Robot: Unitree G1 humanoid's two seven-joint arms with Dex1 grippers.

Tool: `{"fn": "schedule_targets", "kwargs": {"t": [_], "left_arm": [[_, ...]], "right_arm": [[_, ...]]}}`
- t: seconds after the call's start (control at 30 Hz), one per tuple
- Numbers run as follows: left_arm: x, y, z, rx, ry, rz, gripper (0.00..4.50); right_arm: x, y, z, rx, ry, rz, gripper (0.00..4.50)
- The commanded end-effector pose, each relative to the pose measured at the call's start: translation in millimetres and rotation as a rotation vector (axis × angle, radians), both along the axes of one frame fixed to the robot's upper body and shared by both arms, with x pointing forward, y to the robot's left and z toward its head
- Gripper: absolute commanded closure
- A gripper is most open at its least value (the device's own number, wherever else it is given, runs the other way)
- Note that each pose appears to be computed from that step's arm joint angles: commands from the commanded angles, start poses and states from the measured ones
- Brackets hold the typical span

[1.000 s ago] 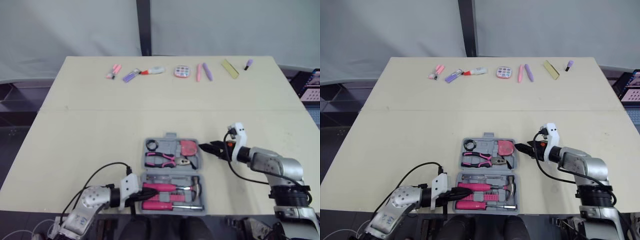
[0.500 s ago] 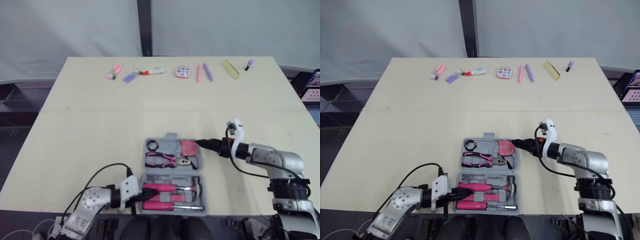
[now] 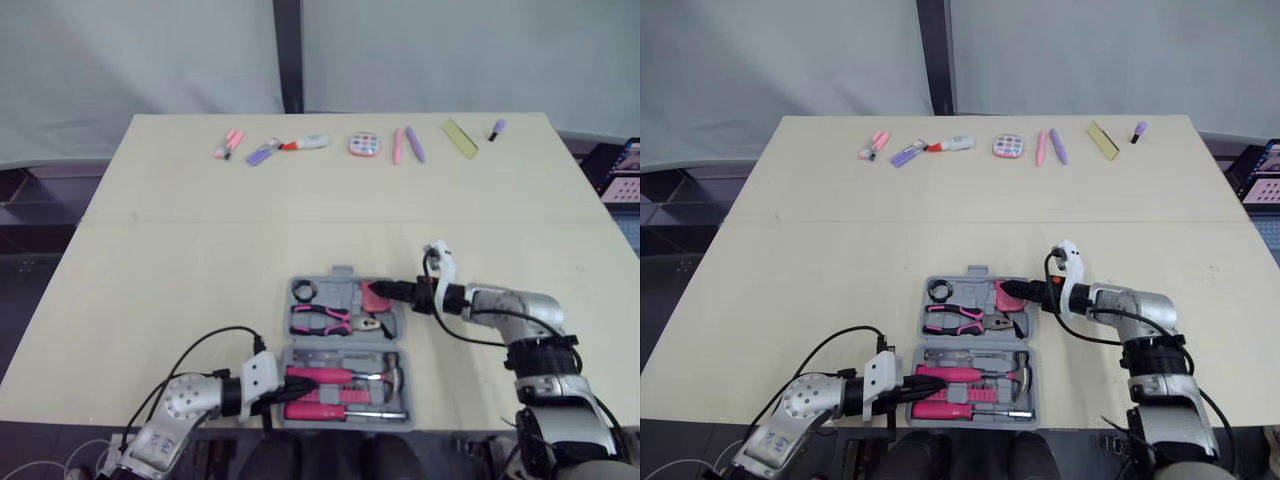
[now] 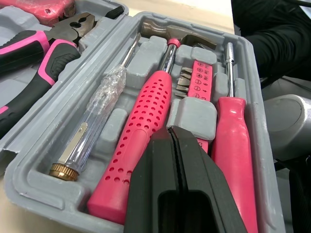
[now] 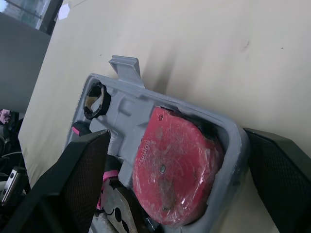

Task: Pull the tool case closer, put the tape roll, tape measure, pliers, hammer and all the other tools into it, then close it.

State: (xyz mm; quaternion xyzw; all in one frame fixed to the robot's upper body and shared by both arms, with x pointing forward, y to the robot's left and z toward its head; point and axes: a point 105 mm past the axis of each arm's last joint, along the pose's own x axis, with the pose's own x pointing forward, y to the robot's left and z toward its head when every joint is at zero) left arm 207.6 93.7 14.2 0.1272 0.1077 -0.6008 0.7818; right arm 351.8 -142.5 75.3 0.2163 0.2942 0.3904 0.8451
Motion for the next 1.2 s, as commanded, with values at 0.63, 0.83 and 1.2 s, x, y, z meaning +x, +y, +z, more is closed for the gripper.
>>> {"fn": "schedule_targets", "kwargs": {"t": [0.63, 0.83, 1.2], "left_arm": [[0, 31, 22, 0.035, 0.048, 0.242, 4.50], [-34, 99, 57, 0.011, 0.221, 0.459, 4.50], [13, 167, 90, 0.042, 0.029, 0.561, 4.50]], "right_arm": [[-117, 8, 89, -0.172, -0.293, 0.560, 0.04], [-171, -8, 91, -0.266, -0.261, 0.651, 0.04], [-161, -42, 65, -0.347, -0.419, 0.307, 0.04]]}}
